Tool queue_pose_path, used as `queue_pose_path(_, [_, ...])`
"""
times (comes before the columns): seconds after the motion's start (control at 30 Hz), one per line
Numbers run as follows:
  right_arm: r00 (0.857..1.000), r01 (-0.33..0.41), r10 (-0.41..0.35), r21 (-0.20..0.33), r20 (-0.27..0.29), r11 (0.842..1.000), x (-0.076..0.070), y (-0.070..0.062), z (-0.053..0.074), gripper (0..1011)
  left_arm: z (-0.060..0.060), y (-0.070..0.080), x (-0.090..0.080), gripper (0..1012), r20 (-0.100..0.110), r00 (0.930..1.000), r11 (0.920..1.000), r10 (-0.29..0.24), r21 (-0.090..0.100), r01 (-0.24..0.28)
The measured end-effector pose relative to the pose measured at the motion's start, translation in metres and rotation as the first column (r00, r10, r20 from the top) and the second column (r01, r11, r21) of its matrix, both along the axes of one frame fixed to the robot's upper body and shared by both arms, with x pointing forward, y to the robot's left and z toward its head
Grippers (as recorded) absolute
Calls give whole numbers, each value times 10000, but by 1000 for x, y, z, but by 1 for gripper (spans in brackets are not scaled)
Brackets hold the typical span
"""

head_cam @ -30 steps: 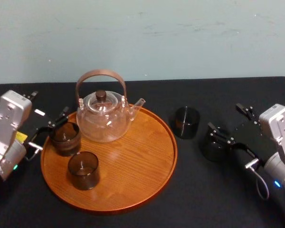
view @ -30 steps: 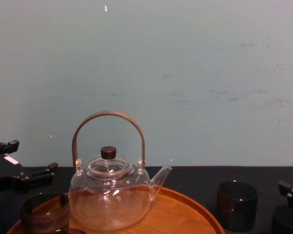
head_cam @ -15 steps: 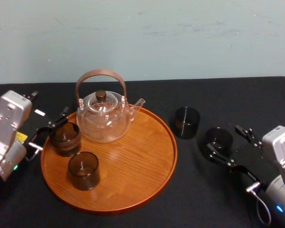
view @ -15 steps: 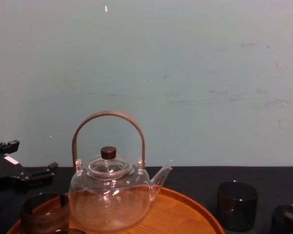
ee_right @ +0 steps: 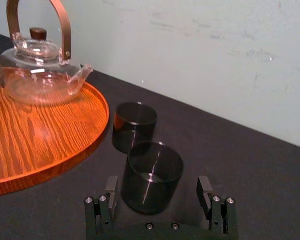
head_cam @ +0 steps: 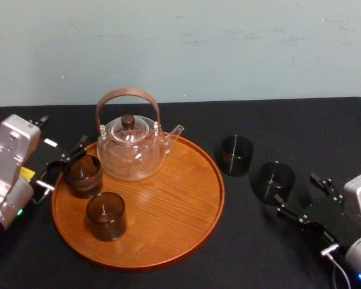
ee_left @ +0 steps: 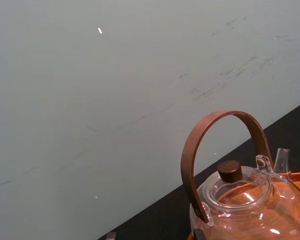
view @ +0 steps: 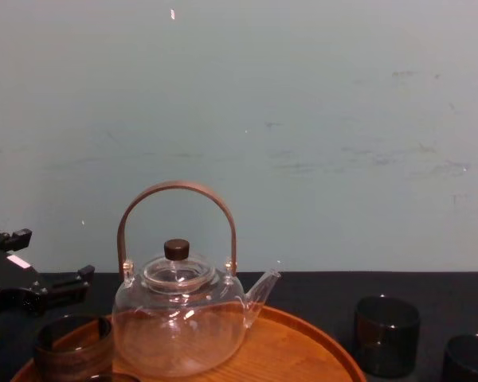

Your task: Pick up the glass from the table and place it on the tray.

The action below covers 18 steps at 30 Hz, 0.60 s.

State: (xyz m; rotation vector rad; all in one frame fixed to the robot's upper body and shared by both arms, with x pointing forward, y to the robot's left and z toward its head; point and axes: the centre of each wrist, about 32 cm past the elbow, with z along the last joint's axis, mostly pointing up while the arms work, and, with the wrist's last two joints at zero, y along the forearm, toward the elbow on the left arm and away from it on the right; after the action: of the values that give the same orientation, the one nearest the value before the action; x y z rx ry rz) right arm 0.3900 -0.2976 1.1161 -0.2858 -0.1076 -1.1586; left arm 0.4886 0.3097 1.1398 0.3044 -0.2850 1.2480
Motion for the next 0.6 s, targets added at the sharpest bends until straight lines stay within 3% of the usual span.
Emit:
queue_pose_path(0.2, [9995,27,-25,67,-313,10000,6,-2,-6,1002,0,0,0,1002,-1,10000,10000,0,0,0])
queue_pose_path(0.6, [9958,-115,146,340,-900,9994,36,-1,-8,1002,0,0,0,1001,-1,10000,10000,0,1,0])
